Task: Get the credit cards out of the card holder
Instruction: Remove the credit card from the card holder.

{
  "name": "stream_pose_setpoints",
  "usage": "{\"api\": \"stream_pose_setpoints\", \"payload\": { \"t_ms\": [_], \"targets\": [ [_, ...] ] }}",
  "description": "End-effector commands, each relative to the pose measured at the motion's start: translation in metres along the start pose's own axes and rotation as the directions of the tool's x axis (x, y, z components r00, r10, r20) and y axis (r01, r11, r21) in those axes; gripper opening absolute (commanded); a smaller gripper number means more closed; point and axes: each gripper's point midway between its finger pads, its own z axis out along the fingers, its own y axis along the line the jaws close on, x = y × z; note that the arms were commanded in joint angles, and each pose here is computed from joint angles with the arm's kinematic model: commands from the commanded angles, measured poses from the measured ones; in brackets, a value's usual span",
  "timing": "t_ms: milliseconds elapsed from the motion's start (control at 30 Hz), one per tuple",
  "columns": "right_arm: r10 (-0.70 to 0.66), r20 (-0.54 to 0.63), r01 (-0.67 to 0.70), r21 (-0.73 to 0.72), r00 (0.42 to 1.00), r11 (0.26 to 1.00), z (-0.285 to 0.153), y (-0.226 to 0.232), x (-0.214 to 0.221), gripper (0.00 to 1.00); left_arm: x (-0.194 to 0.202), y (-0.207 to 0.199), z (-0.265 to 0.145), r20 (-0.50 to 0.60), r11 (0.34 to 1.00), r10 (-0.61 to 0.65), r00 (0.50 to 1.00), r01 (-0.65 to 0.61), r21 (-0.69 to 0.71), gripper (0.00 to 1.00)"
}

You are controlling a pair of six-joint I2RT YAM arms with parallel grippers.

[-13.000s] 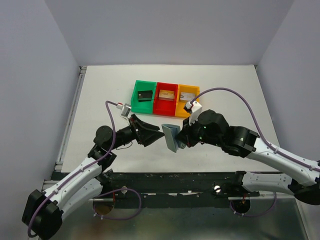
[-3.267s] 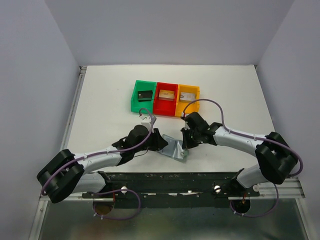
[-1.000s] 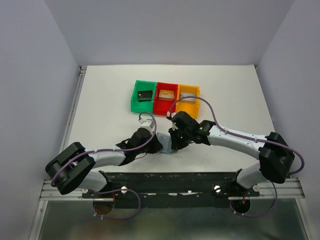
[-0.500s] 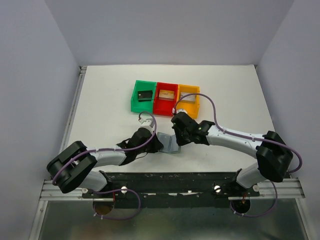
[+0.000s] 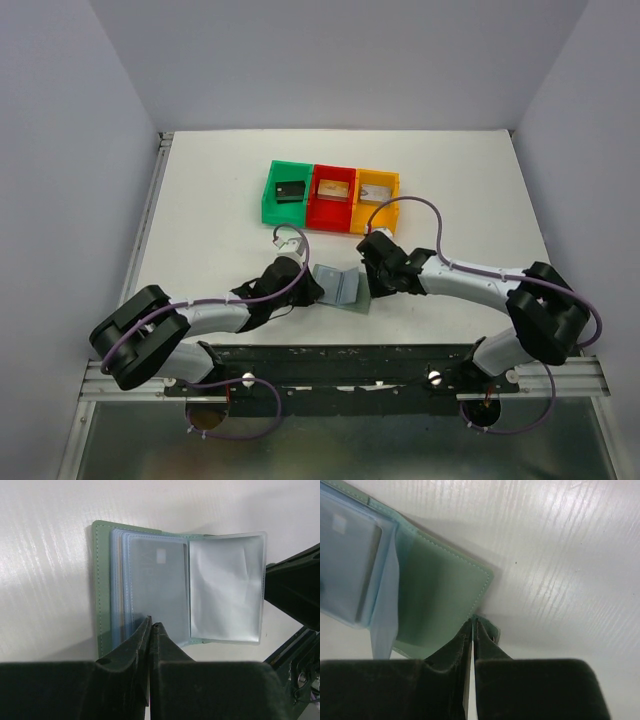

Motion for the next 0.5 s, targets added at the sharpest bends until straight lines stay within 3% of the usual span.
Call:
{"api": "stream_pose_setpoints", "payload": {
  "t_ms": [0,333,467],
  "targets": [
    [0.032,0.046,-0.033,0.0,0.998,0.999,-0.006,-0.004,-0.003,0.12,0.006,0.019,-0.003,-0.012,0.996,0.008,1.0,-0.009,-0.09,0.13],
    [0.022,0.072,-0.025,0.046,0.997,0.999,-0.026,-0.022,-0.001,0.13,0.007,0.023,-0.001,-0.02,0.994,0.013,1.0,-0.015,-0.113,0.12],
    [0.033,0.136,-0.033,-0.006,0.99,0.999,-0.053,-0.017,-0.017,0.13,0.007,0.023,0.0,-0.021,0.993,0.011,1.0,-0.014,-0.114,0.12]
  ]
}}
